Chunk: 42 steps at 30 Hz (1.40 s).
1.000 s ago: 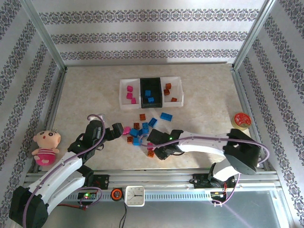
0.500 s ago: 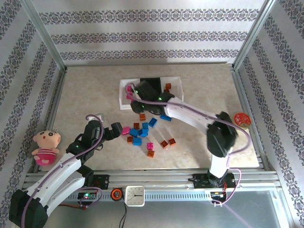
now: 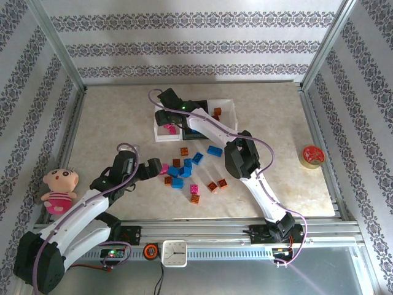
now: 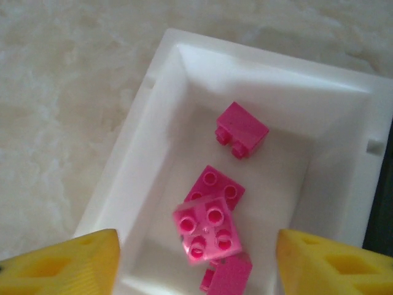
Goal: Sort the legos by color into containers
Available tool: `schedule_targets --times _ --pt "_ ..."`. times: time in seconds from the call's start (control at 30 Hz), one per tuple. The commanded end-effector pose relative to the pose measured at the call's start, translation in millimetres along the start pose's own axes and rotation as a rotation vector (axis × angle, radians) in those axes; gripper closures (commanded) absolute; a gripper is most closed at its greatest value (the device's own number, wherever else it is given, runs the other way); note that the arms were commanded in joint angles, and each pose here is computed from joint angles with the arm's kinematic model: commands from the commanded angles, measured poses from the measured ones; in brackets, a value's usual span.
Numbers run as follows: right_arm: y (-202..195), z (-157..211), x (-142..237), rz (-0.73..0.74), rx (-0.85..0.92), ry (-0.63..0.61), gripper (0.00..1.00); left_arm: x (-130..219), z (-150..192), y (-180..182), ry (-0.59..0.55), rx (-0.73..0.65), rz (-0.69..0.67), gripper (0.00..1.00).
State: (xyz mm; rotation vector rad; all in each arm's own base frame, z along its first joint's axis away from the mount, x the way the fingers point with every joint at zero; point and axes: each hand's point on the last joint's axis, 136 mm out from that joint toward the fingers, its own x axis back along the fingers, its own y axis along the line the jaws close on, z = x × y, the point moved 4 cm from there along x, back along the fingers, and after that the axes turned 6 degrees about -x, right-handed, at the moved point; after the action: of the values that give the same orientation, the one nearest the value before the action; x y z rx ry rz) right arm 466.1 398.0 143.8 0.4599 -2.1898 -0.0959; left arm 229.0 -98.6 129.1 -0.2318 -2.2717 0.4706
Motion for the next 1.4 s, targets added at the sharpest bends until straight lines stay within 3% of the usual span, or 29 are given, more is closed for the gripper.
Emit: schedule_targets --times 0.0,0.17,0.27,0.43,0.6,0.87,1.1,1.37 --pt "0.5 -17.4 19.2 -0.015 -0.024 -0.036 0.25 -0.6 -9.9 -8.3 0.007 -0.037 0.030 0.07" --pt "-2.3 -16.5 55.6 -0.050 -0.034 -0.080 0.24 -16.0 -8.2 -14.3 0.084 -0.085 0.041 0.23" --pt "-12.0 -4.8 74.7 -0.070 -0.056 -0.098 0.24 -29.3 -5.6 -19.9 0.148 -0.127 0.028 0.25" --pt "-36.0 20.7 98.9 -0.073 -0.094 -0.092 0.24 -46.1 -0.1 -12.3 0.209 -0.169 -0.096 0.37" --pt "-58.2 42.8 123.8 -0.068 -0.119 -0.105 0.24 -46.1 -0.4 6.9 0.180 -0.149 -0.212 0.30" --pt "-77.7 56.7 151.1 -0.070 -0.154 -0.149 0.24 -51.8 5.2 32.6 0.236 -0.108 -0.314 0.45" --pt "-87.1 58.3 156.2 -0.067 -0.176 -0.162 0.24 -51.5 14.6 37.1 0.270 -0.105 -0.328 0.51" --pt "-92.0 60.9 154.5 -0.058 -0.187 -0.167 0.24 -63.5 27.4 20.2 0.332 -0.121 -0.231 0.46"
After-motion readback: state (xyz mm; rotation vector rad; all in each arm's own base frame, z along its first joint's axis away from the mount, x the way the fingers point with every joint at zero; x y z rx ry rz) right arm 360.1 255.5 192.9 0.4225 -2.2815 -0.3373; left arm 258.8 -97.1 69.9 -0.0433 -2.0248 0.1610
